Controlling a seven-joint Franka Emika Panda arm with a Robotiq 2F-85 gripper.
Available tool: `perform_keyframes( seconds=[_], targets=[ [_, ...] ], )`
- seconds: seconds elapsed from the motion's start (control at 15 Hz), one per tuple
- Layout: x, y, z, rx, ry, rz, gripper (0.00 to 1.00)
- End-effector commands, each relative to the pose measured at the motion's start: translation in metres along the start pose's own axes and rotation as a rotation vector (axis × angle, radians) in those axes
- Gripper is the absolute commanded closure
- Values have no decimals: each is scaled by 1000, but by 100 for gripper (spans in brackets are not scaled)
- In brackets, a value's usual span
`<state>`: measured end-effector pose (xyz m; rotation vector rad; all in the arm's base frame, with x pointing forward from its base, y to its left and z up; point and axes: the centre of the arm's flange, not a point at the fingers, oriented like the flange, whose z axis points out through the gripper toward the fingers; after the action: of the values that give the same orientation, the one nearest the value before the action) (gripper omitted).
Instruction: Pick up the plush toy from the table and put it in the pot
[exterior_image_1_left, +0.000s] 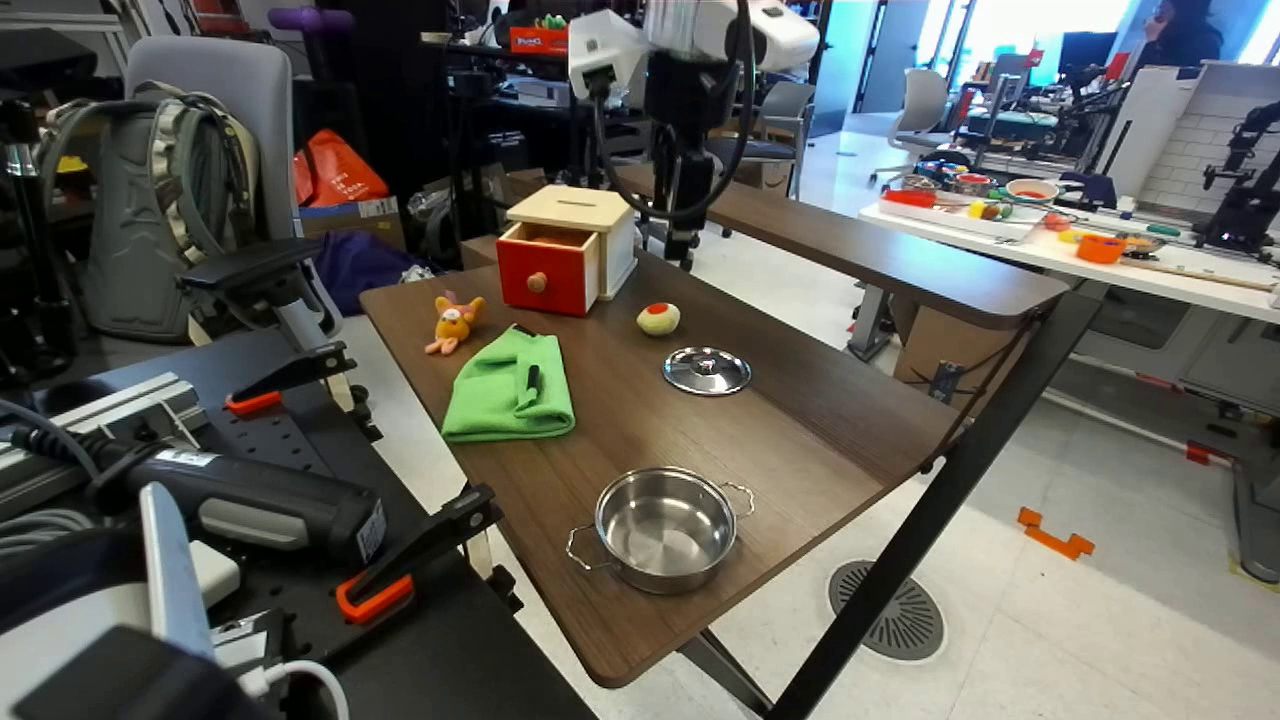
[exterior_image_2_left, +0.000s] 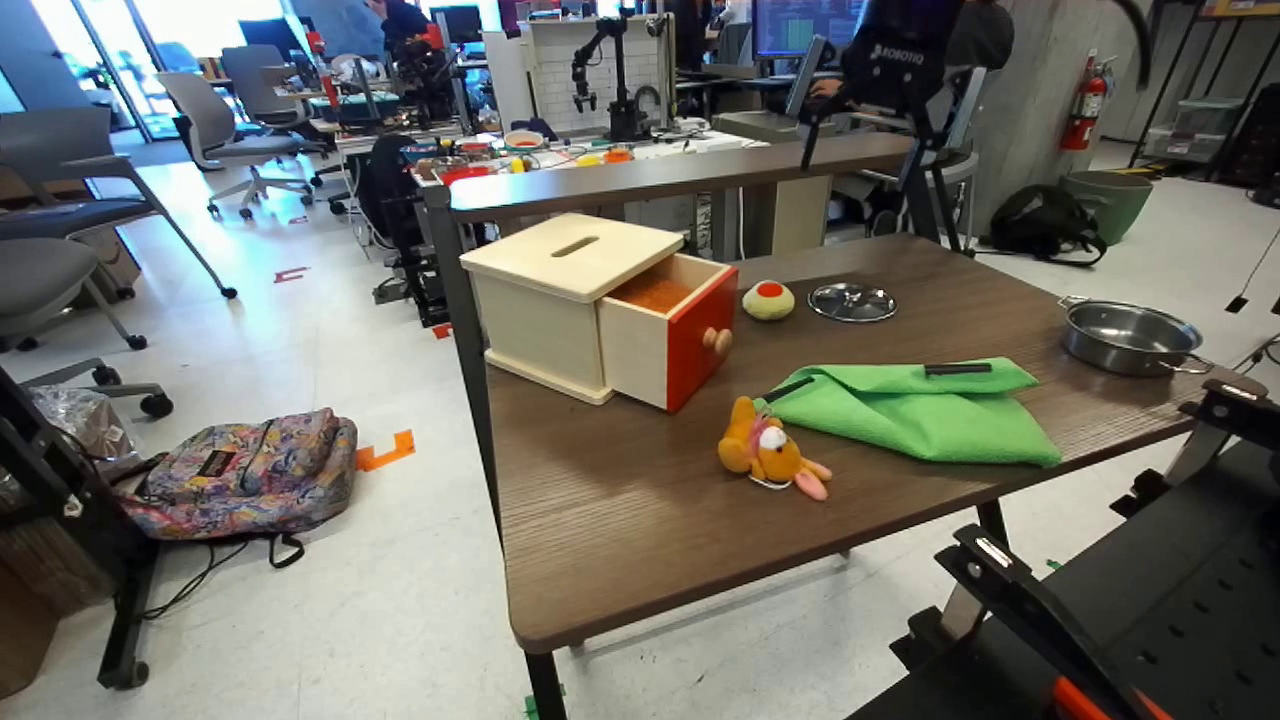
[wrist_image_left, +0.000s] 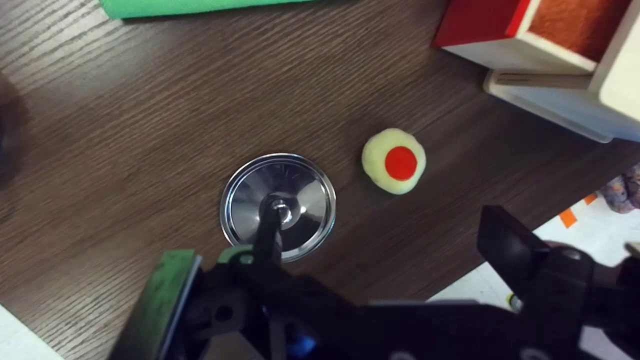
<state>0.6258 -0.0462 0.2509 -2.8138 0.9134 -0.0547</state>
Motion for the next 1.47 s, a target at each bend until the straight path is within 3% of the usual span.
perform_keyframes(
  seconds=[0.0, 0.4, 0.73, 1.4],
  targets=[
    [15, -17, 40, -53, 22, 15, 0],
    [6, -40, 80, -93, 19, -25, 0],
    [17, -58, 97, -90, 45, -27, 0],
    [30, -67, 124, -107, 49, -8, 0]
  ],
)
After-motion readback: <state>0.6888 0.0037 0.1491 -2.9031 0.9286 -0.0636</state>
